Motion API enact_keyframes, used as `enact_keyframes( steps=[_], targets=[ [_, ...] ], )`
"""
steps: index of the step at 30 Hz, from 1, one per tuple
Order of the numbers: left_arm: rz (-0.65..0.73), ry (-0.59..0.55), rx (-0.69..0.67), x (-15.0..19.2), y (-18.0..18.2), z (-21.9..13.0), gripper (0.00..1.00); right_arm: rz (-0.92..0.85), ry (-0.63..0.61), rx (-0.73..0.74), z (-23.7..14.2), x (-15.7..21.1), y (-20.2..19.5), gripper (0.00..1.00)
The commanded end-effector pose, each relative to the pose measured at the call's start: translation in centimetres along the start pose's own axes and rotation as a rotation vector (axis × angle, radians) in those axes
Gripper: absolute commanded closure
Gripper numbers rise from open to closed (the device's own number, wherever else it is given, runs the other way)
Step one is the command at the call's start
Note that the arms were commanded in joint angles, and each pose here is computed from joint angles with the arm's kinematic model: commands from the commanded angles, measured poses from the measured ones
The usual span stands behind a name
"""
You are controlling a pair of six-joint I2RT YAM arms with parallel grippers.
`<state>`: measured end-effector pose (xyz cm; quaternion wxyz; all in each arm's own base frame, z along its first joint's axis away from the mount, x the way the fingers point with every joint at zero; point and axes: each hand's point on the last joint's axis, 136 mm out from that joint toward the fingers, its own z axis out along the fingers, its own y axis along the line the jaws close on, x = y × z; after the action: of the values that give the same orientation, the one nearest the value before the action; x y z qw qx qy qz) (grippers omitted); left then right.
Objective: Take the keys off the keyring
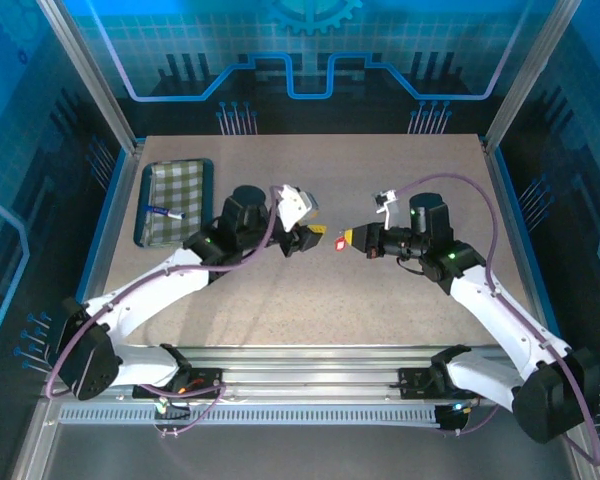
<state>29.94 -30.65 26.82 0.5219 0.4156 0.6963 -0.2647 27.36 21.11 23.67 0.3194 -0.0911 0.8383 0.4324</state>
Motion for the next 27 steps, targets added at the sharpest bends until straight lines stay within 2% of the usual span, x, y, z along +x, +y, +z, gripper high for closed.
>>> enact_keyframes(
  steps=[1,8,12,18,24,27],
  targets=[
    [0.126,-0.052,-0.162,-0.8,0.2,0.4,0.55,0.148,-0.016,0.109,-0.3,-0.8,-0.5,1.00],
    [0.307,-0.126,-0.282,-1.0,-2.0,2.1,0.53,0.288,-0.031,0.143,0.0,-0.1,0.3,1.00],
    [0.347,-0.161,-0.362,-1.2,-1.7,2.3,0.50,0.327,-0.048,0.146,-0.2,0.1,1.0,1.00],
    [0.359,-0.159,-0.396,-0.9,-1.6,2.3,0.55,0.376,-0.098,0.148,-1.1,-0.1,1.0,1.00],
    [0.358,-0.152,-0.404,-0.6,-1.6,2.8,0.66,0.427,-0.121,0.098,-1.2,-0.7,1.9,1.00],
    [0.360,-0.154,-0.384,-0.5,-2.2,3.2,0.68,0.456,-0.119,0.105,-0.9,0.0,1.2,1.00]
  ],
)
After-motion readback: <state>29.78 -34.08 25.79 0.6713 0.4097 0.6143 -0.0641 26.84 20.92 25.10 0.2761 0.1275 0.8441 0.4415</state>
